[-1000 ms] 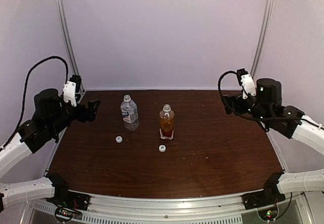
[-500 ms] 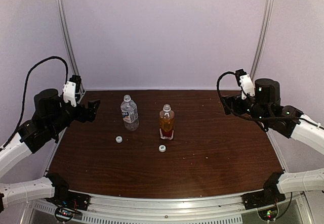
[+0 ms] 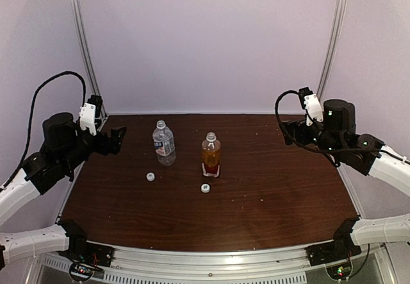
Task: Unscrew the bottle caps
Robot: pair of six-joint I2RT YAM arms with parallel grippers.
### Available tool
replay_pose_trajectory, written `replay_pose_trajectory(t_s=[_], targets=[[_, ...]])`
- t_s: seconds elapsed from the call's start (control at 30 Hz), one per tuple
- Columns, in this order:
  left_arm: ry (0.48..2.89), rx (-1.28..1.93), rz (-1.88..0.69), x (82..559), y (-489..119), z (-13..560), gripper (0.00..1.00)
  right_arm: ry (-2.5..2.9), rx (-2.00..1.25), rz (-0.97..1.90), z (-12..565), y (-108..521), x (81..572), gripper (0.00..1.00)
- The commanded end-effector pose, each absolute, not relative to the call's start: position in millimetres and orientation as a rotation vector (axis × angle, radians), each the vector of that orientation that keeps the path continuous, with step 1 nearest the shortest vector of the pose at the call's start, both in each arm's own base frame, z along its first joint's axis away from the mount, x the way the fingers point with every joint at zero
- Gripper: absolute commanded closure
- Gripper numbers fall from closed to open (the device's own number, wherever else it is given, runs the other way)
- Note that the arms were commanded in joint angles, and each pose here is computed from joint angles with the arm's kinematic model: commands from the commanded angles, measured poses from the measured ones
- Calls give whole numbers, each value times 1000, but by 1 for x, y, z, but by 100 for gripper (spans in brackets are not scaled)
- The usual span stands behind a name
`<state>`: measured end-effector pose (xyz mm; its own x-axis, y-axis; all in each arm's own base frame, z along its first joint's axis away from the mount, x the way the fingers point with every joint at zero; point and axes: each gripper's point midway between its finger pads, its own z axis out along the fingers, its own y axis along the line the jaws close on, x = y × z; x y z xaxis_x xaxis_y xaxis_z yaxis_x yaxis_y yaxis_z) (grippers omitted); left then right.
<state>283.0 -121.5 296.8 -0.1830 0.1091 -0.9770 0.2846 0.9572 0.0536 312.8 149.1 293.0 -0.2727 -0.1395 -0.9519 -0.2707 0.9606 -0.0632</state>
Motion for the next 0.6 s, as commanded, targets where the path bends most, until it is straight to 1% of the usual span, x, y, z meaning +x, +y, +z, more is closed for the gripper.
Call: replay_pose_trajectory(t_s=[0.0, 0.57], targets=[[1703, 283, -153, 282, -117, 317, 3, 1832, -279, 130, 300, 146, 314, 0], [1708, 290, -155, 282, -118, 315, 2, 1848, -273, 120, 296, 146, 316, 0]])
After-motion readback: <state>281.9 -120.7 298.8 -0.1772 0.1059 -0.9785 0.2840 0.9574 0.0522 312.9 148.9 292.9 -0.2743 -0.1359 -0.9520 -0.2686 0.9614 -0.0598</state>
